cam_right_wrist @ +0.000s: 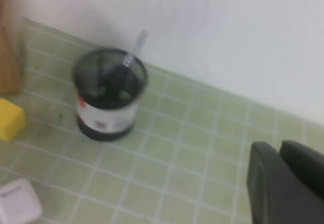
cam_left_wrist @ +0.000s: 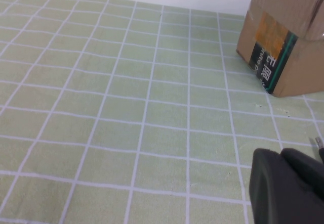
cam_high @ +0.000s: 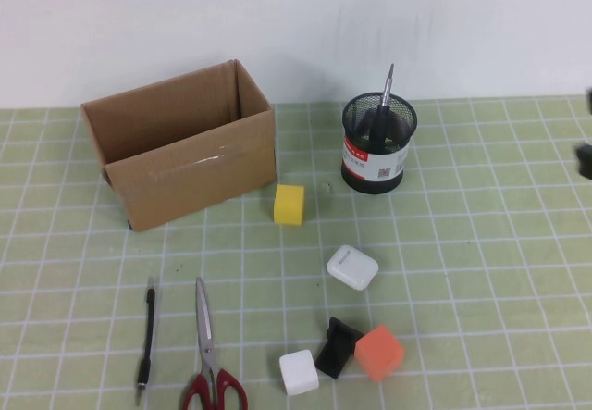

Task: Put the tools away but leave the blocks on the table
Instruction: Pick up the scissors from the table

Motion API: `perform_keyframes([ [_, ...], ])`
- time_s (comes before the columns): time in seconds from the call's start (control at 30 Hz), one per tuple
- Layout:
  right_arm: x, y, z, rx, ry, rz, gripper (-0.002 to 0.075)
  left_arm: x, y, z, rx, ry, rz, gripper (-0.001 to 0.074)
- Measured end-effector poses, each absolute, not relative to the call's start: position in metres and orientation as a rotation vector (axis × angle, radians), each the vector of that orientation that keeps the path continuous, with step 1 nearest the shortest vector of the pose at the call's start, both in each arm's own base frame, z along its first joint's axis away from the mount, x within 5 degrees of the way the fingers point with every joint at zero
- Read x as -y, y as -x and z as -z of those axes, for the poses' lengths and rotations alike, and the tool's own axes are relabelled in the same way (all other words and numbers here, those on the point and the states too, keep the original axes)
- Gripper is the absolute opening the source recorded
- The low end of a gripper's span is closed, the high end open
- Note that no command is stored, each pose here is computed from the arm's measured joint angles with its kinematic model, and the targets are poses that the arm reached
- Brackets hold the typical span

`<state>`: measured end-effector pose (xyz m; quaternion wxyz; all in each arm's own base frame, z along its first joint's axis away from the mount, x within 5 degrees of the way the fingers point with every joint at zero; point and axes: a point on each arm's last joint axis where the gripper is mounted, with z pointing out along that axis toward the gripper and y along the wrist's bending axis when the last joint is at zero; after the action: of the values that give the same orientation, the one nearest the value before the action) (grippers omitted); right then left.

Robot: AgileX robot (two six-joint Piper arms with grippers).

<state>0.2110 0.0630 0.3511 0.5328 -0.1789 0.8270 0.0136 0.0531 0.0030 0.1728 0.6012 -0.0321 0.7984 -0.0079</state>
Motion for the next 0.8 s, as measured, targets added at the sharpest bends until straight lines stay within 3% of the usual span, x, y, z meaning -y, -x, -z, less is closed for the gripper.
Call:
perform_keyframes([
  [0.4, 0.001, -0.128, -0.293, -1.965, 0.053, 0.074, -0.0008, -0.003, -0.053, -0.173, -1.850, 0.074, 0.018, -0.0004],
  [0.8, 0.008, -0.060, -0.239, -1.737, -0.026, 0.130, -0.0008, -0.003, -0.053, -0.173, -1.850, 0.074, 0.018, -0.0004],
])
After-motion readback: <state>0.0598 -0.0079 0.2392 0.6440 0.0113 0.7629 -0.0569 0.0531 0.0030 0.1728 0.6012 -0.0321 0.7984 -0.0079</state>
